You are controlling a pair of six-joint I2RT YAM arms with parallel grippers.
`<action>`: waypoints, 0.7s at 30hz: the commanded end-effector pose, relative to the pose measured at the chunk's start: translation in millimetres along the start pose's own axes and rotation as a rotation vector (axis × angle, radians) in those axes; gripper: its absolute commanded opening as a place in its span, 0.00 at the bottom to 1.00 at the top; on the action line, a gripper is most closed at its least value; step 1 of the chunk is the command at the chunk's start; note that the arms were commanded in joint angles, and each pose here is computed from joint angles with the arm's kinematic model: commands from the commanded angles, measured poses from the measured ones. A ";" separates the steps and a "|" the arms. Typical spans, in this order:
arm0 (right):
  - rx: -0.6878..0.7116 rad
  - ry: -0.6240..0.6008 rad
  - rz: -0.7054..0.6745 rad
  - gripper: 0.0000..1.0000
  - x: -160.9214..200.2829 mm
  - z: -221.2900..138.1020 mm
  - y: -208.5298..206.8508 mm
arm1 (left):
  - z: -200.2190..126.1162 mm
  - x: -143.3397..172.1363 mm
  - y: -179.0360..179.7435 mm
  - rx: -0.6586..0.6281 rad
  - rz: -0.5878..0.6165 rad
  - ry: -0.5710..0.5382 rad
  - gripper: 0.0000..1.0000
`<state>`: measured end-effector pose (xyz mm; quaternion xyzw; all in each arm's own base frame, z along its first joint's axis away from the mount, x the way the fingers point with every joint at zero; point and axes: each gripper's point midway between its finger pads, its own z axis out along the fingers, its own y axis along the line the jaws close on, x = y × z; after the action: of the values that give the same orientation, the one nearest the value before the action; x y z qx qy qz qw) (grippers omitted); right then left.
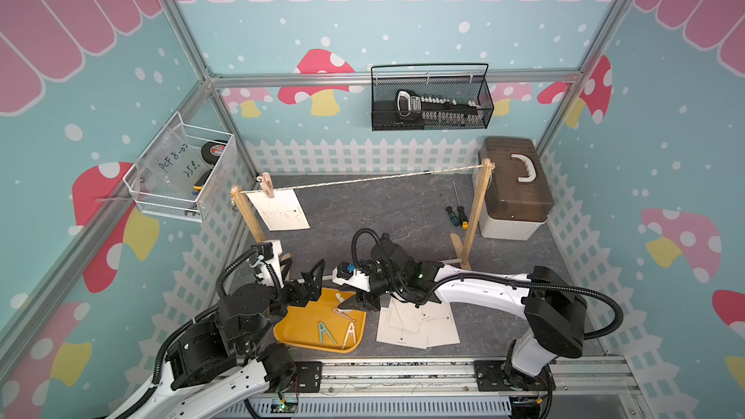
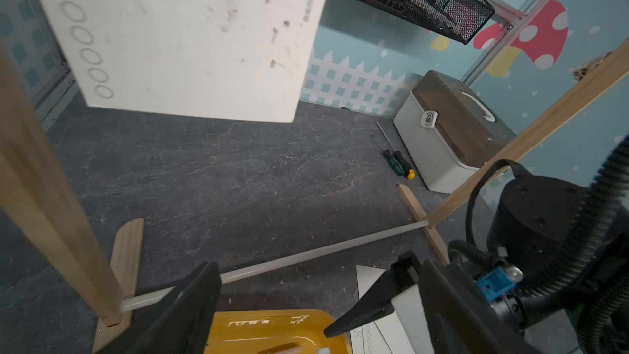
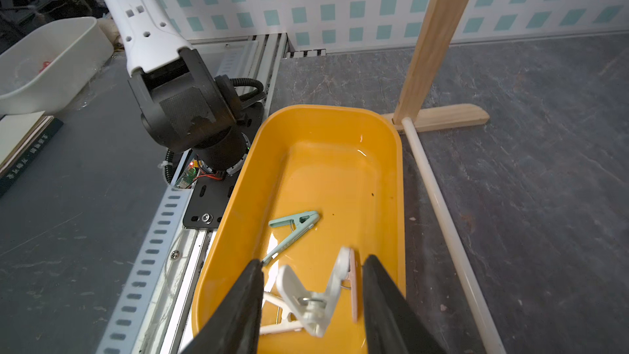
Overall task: Remove the postcards from the strings
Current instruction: Place the clamp in the storage box, then pinch the postcard on the clothesline.
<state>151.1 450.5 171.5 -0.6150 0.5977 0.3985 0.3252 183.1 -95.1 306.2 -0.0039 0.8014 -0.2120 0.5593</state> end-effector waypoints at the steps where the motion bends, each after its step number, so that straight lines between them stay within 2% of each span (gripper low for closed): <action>1: 0.057 0.010 -0.056 0.57 0.9 -8.1 -4.8 | 4.1 -9.4 -20.3 0.069 0.050 0.010 0.97; 5: 0.142 0.015 -0.088 0.62 -0.6 -18.8 -14.5 | 21.4 -3.0 -35.4 0.139 0.017 0.096 0.97; 10: 0.269 -0.030 -0.136 0.63 -19.0 -47.8 -27.4 | 40.6 0.2 -30.2 0.243 -0.223 0.145 0.97; 15: 0.336 -0.125 -0.179 0.64 -54.8 -85.6 -31.5 | 58.5 -2.1 -8.9 0.337 -0.547 0.089 0.96; 21: 0.416 -0.281 -0.250 0.76 -124.3 -128.6 -29.9 | 60.5 -5.3 10.5 0.372 -0.732 -0.094 0.99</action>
<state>192.7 398.1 291.7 -0.5581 0.5681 0.3092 0.5198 244.8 -104.5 250.8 -0.1837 0.7459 -0.4590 0.4462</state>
